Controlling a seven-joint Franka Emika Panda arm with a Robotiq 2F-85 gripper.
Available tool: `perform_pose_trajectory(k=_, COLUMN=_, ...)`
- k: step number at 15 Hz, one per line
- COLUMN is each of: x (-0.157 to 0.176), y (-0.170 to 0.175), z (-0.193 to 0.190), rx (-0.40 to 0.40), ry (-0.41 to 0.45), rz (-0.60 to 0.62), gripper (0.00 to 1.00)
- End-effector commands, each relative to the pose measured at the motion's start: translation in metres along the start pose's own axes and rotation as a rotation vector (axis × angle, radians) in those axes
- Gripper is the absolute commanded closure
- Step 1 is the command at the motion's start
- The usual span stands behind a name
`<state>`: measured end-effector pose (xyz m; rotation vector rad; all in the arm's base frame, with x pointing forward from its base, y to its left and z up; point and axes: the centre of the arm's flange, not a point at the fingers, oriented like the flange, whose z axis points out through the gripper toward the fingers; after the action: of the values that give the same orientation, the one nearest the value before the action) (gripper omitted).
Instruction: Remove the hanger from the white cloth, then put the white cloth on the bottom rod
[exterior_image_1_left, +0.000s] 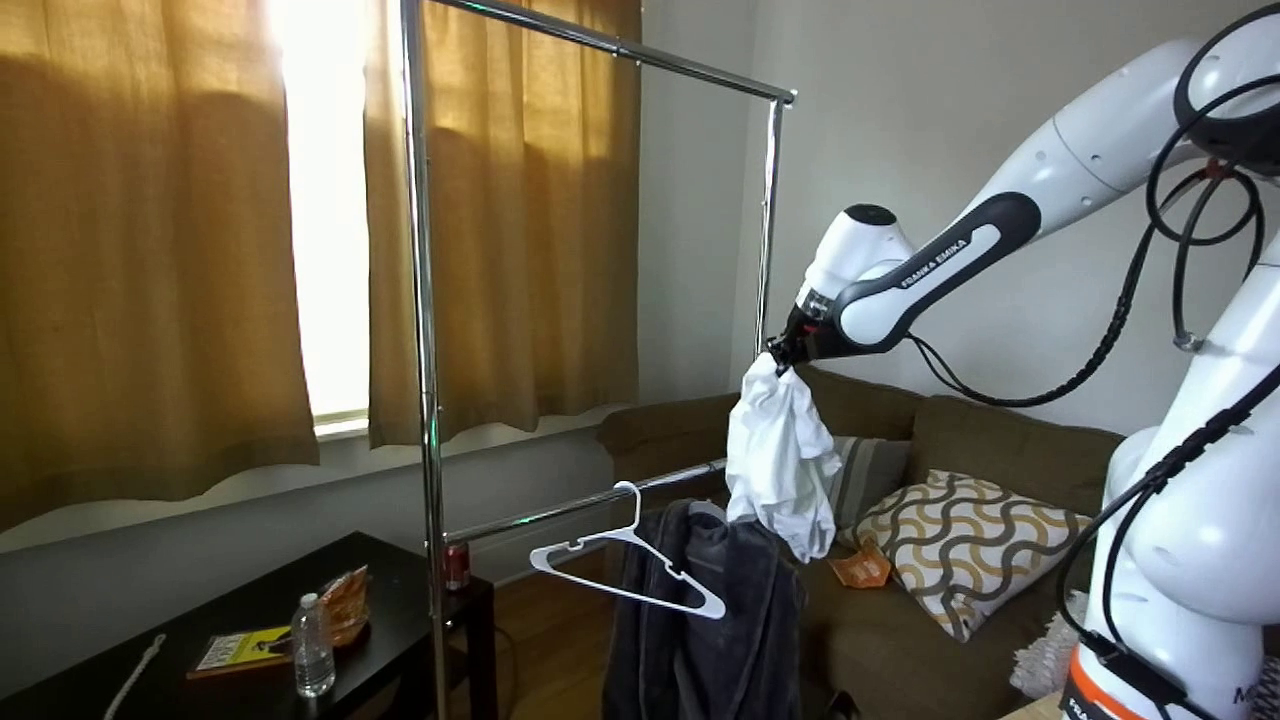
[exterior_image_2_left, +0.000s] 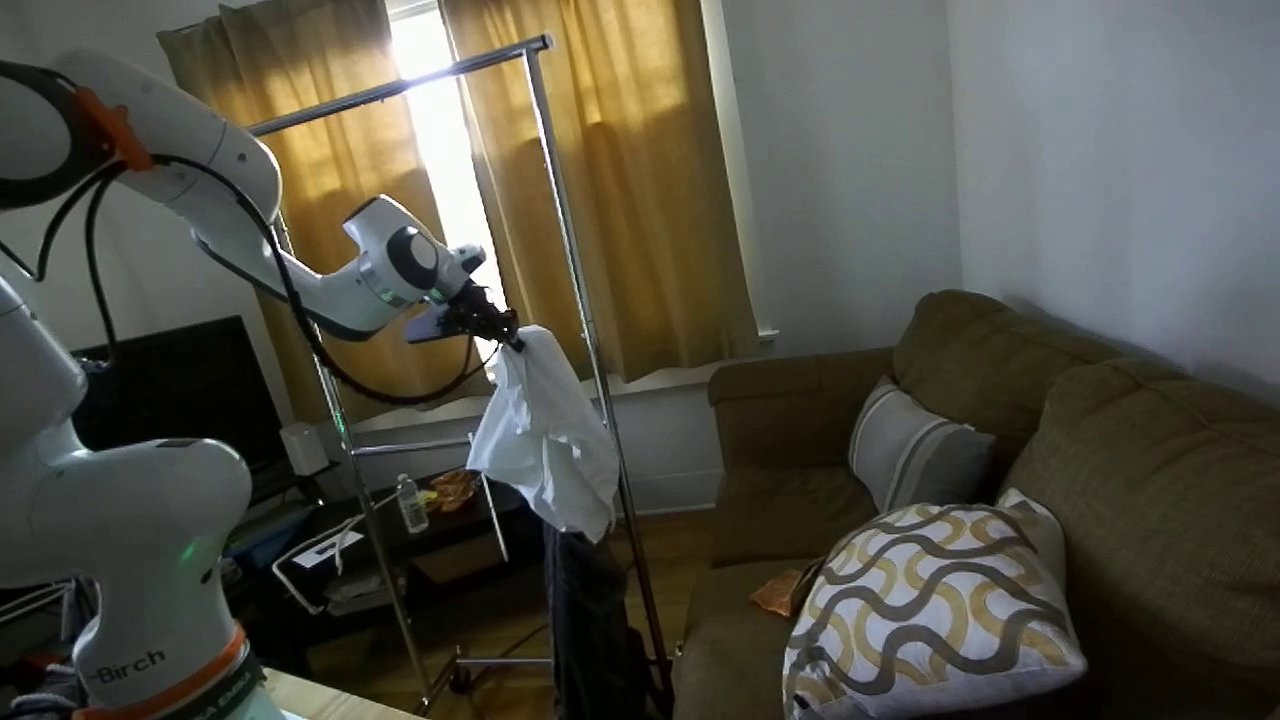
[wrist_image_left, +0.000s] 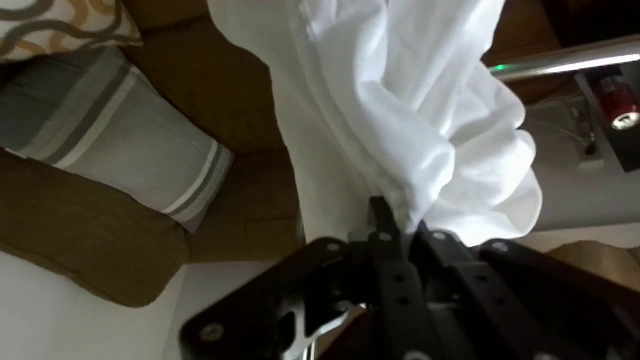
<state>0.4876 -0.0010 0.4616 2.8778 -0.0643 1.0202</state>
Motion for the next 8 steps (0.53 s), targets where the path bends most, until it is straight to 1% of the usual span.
perform_pose_trajectory(k=1, x=0.003, y=-0.033, z=-0.026, rx=0.105, ry=0.115, rz=-0.029, gripper=0.98)
perform_pose_trajectory(k=3, x=0.004, y=-0.052, z=-0.037, rx=0.162, ry=0.131, rz=-0.029, gripper=0.98)
perform_pose_trajectory(k=4, x=0.007, y=-0.055, z=-0.042, rx=0.204, ry=0.136, rz=-0.026, gripper=0.98)
perform_pose_trajectory(k=8, x=0.012, y=-0.089, z=-0.054, rx=0.370, ry=0.132, rz=0.009, gripper=0.98)
